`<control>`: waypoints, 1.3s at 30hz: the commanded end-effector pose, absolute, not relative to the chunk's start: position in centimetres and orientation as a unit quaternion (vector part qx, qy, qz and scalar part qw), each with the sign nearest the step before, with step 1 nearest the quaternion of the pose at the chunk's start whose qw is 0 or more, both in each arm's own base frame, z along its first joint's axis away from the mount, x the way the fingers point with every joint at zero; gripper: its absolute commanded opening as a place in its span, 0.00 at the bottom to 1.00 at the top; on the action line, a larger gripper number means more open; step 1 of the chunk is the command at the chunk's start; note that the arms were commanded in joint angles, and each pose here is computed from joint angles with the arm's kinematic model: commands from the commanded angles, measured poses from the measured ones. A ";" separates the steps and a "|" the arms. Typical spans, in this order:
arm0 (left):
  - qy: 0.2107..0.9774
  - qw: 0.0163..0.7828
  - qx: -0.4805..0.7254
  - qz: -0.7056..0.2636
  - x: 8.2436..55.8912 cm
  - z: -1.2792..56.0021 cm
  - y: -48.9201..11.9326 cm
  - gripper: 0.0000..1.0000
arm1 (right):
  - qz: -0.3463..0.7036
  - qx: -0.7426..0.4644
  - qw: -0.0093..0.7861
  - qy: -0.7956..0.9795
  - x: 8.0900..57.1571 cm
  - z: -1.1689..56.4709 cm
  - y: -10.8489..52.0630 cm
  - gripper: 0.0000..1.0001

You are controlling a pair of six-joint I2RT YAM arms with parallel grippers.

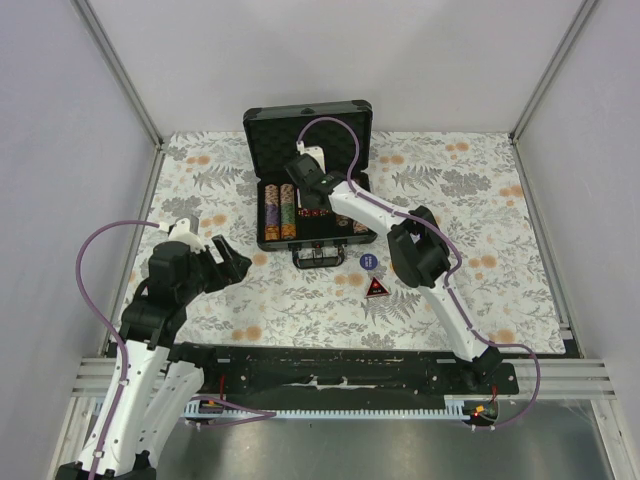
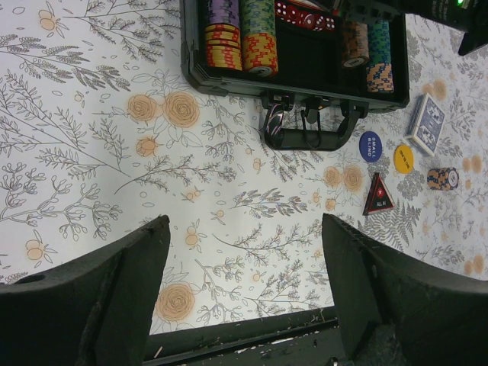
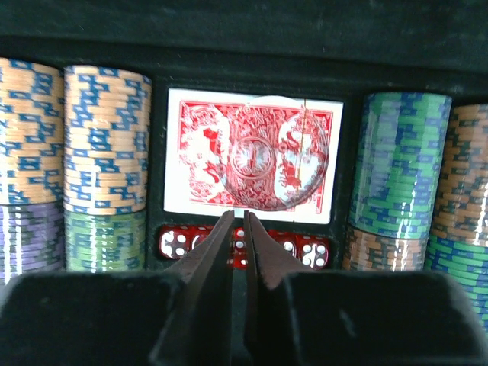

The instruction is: Pack up texas hold em set

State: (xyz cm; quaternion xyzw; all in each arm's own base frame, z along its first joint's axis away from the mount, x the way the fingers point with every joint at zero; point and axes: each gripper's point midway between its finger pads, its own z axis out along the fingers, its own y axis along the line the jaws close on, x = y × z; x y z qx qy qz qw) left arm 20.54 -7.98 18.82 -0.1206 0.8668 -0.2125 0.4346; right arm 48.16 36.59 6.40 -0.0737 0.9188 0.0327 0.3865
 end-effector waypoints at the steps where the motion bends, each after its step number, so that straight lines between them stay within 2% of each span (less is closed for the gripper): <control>1: 0.857 0.449 -0.133 -0.215 21.1 19.4 -7.8 0.86 | 0.045 -0.060 0.392 0.917 47.6 8.5 36.0 0.13; 6: 0.856 0.450 -0.133 -0.216 21.1 19.5 -7.8 0.86 | 0.055 -0.057 0.389 0.918 46.9 8.0 35.8 0.07; 12: 0.856 0.450 -0.133 -0.215 21.1 19.5 -7.8 0.86 | 0.049 -0.059 0.391 0.917 47.1 7.6 35.7 0.07; 20: 0.857 0.449 -0.133 -0.215 21.1 19.4 -7.8 0.86 | 0.053 -0.061 0.398 0.914 47.5 8.4 36.1 0.08; 28: 0.858 0.448 -0.133 -0.214 21.1 19.4 -7.8 0.86 | 0.054 -0.057 0.414 0.907 47.8 10.3 35.9 0.17; 39: 0.858 0.446 -0.133 -0.215 21.1 19.3 -7.8 0.86 | 0.057 -0.051 0.407 0.910 47.2 10.1 35.6 0.17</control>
